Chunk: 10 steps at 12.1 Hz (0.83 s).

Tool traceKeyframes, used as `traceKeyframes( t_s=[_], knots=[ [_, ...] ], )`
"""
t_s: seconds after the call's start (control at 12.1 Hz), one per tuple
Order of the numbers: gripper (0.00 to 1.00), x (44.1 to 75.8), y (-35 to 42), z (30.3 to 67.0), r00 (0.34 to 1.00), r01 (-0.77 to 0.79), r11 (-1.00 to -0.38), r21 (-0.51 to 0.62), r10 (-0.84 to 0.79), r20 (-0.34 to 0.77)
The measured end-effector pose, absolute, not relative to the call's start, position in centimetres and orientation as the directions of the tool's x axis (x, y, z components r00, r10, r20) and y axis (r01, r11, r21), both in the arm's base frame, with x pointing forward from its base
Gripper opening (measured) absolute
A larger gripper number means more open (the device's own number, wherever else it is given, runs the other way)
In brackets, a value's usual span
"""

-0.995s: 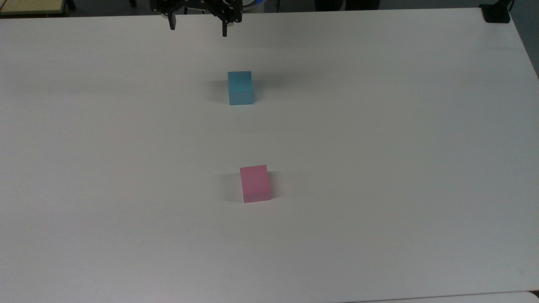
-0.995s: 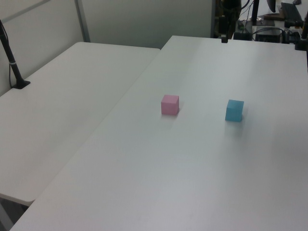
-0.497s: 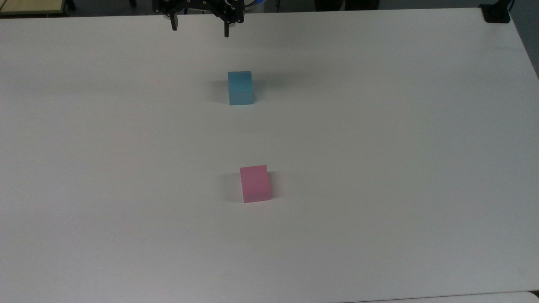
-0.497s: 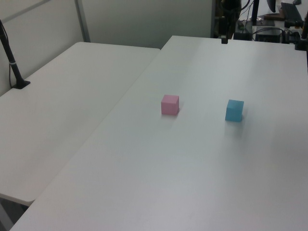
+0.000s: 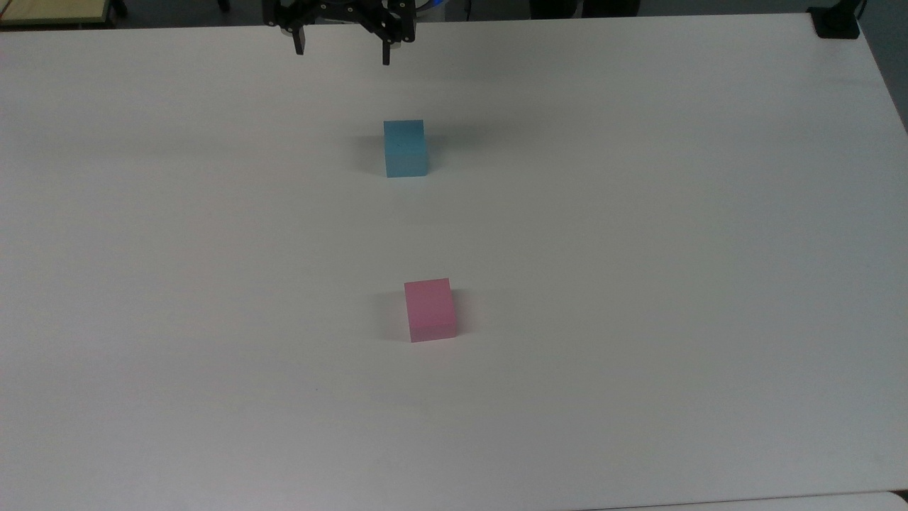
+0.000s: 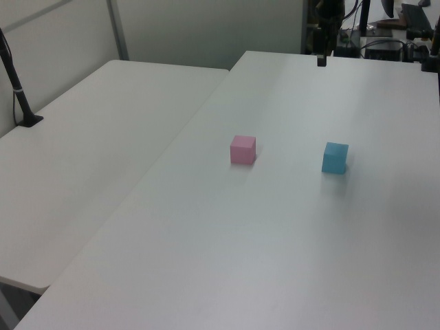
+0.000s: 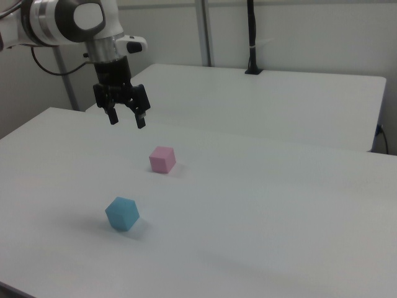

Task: Put blue cube on pink cube
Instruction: 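Move the open gripper over the light-blue cube and lower it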

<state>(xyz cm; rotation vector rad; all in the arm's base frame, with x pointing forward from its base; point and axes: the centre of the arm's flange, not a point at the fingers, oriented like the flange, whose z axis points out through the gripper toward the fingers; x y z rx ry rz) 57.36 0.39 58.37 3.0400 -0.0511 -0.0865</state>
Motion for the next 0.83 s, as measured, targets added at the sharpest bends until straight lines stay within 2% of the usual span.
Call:
traceKeyframes(
  t_s=[0.83],
  knots=[
    [1.00,57.04,1.45,58.18,0.998,-0.011,-0.995,0.100,-0.017,-0.061]
  ],
)
